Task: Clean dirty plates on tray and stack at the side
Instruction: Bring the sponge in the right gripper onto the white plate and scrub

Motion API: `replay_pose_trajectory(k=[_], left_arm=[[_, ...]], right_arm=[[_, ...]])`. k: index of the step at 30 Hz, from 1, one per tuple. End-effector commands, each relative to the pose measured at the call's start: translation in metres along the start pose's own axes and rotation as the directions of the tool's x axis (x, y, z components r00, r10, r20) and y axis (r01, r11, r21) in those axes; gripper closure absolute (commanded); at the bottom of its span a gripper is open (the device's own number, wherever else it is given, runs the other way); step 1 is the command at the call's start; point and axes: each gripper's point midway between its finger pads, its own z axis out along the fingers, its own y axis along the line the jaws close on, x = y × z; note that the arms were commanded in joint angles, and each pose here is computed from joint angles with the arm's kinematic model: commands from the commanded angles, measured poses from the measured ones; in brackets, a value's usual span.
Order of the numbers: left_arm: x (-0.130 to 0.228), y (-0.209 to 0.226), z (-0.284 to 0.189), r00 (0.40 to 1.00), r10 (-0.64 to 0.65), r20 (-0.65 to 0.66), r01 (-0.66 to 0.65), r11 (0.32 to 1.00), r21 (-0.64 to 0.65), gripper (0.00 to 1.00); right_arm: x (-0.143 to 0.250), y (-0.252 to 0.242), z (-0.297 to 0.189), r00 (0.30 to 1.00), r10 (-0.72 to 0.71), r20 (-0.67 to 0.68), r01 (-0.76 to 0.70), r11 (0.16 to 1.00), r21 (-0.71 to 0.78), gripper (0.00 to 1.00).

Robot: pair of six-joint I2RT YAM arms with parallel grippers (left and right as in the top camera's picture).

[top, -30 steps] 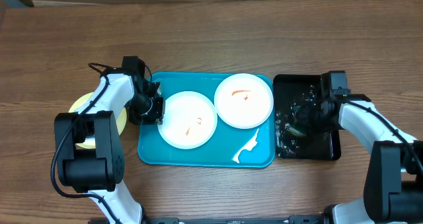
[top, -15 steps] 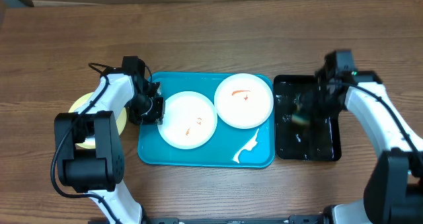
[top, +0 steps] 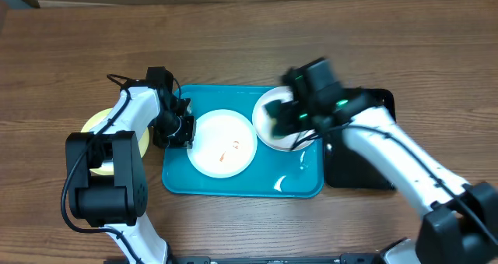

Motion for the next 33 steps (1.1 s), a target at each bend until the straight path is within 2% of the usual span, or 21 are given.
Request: replay_pose_trajectory(k=[1,8,17,30,33], left_arm=[[0.009,-0.002,0.011,0.999,-0.015,-0.05,0.015,1.0,-0.004,0.96],[0.009,-0.002,0.011,0.999,-0.015,-0.05,0.015,1.0,-0.003,0.96],[0.009,-0.003,0.011,0.999,-0.014,-0.048,0.015,1.0,0.004,0.96],[0.007,-0.005,0.011,0.999,-0.016,-0.041,0.017,1.0,0.015,0.96],[0.007,-0.005,0.011,0.999,-0.017,-0.042,0.017,1.0,0.015,0.96]], right_arm=[[0.007,0.02,0.024,0.998,-0.062,-0.011,0.062,0.997,0.042,0.96],[0.024,0.058,0.075,0.995,-0.094,-0.035,0.094,0.995,0.015,0.96],[0.027,0.095,0.1,0.984,-0.176,0.01,0.176,0.983,-0.049,0.96],[0.057,0.096,0.14,0.981,-0.184,-0.068,0.182,0.982,-0.042,0.96],[0.055,0.079,0.145,0.982,-0.177,-0.063,0.18,0.983,0.043,0.96]])
